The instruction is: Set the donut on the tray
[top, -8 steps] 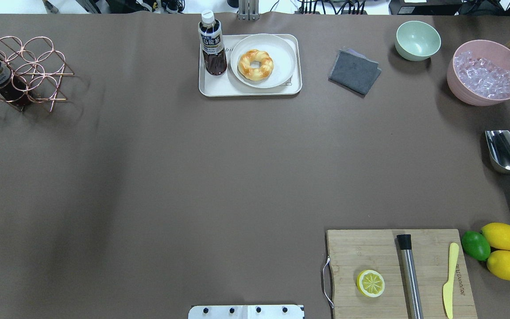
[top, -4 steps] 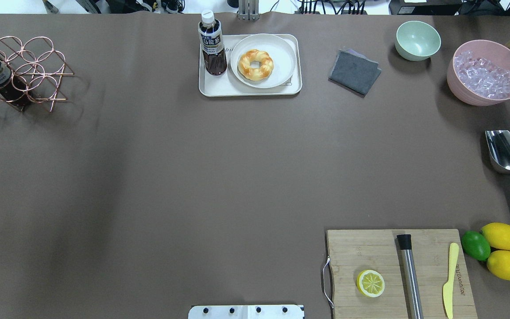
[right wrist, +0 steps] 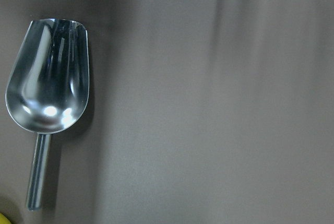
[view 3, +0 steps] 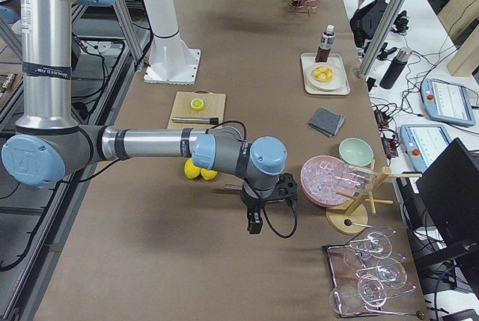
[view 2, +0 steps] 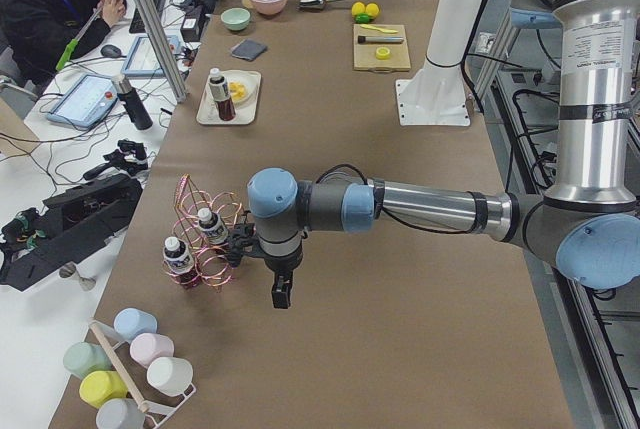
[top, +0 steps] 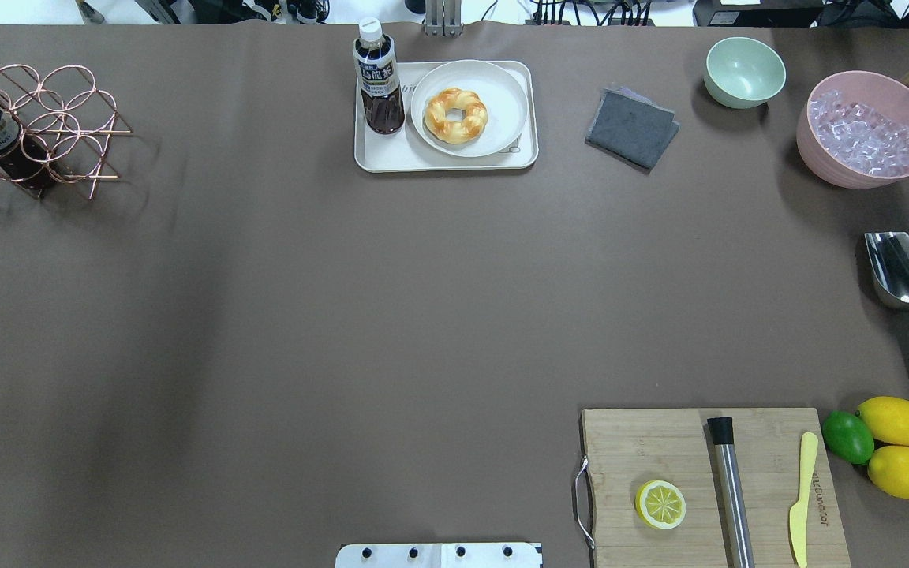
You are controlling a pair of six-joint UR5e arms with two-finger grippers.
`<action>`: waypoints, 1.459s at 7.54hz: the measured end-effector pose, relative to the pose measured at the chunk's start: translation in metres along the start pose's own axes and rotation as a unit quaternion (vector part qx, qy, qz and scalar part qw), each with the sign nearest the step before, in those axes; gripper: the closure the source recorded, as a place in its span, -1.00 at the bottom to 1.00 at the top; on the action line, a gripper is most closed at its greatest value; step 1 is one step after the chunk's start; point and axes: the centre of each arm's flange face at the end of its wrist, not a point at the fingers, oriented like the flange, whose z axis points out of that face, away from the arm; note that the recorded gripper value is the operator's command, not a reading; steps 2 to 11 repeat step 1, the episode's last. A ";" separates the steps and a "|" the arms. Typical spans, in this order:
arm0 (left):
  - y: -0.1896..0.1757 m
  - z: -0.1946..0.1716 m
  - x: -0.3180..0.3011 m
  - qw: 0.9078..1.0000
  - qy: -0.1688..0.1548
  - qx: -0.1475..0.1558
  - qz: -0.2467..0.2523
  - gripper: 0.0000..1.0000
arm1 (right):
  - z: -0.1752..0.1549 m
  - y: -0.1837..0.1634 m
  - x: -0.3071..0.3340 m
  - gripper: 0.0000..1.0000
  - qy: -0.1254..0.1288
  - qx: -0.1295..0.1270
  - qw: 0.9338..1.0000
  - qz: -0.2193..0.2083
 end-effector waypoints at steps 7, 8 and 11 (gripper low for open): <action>0.000 0.000 0.001 1.000 0.001 0.000 0.000 -0.96 | 0.000 0.000 0.000 -0.99 0.000 0.001 1.000 0.000; 0.000 0.000 0.001 1.000 0.001 0.000 0.000 -0.96 | 0.000 0.000 0.000 -0.99 0.000 0.001 1.000 0.000; 0.000 0.000 0.001 1.000 0.001 0.000 0.000 -0.96 | 0.000 0.000 0.000 -0.99 0.000 0.001 1.000 0.000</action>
